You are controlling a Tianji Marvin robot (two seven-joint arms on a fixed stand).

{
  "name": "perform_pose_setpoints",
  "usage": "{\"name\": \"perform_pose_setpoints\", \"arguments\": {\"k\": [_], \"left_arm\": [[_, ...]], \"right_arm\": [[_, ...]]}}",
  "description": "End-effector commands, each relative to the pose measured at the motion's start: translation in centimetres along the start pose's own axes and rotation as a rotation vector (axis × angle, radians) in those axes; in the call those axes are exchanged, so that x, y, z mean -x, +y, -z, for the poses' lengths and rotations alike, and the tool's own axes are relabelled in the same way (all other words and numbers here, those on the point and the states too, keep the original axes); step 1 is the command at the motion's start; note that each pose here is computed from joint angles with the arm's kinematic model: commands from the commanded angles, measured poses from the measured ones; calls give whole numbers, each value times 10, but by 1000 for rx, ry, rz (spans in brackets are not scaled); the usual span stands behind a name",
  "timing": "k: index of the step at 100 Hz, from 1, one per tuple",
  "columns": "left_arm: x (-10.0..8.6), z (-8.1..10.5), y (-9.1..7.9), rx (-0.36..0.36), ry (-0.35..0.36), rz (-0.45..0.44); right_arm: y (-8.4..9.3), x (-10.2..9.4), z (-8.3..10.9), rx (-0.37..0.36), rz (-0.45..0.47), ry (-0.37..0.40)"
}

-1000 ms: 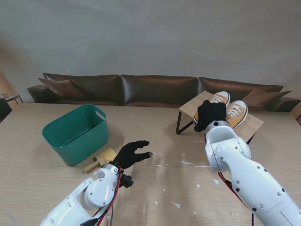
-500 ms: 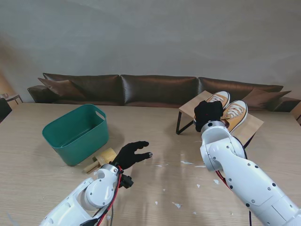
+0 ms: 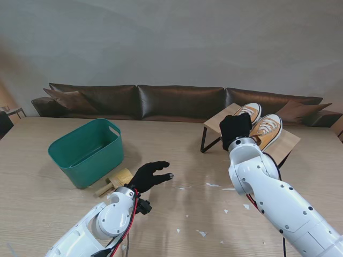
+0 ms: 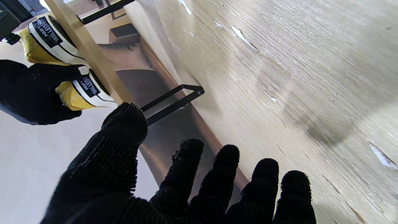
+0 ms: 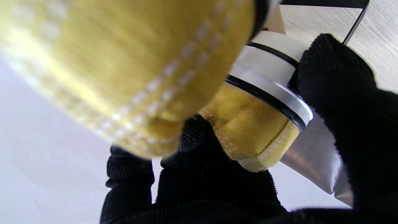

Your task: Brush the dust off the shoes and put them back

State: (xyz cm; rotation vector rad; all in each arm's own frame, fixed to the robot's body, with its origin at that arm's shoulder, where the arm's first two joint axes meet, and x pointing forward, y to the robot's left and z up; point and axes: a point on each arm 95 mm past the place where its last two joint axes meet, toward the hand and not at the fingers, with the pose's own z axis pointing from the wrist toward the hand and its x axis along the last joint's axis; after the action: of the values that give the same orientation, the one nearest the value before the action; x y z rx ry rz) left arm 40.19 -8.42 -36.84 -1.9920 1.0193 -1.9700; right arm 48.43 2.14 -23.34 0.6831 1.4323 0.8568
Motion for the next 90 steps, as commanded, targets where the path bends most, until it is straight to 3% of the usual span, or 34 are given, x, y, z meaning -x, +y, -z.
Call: {"name": "perform_pose_setpoints", "arguments": {"k": [1, 46, 90], "left_arm": [[-2, 0, 3, 17, 0, 8], [-1, 1, 1, 5, 0, 6], [-2, 8, -4, -12, 12, -19]], "right_arm": [[4, 3, 2, 15, 15, 4], [20, 10, 14, 117, 14, 80], [34, 7, 42, 258, -87, 178]]}}
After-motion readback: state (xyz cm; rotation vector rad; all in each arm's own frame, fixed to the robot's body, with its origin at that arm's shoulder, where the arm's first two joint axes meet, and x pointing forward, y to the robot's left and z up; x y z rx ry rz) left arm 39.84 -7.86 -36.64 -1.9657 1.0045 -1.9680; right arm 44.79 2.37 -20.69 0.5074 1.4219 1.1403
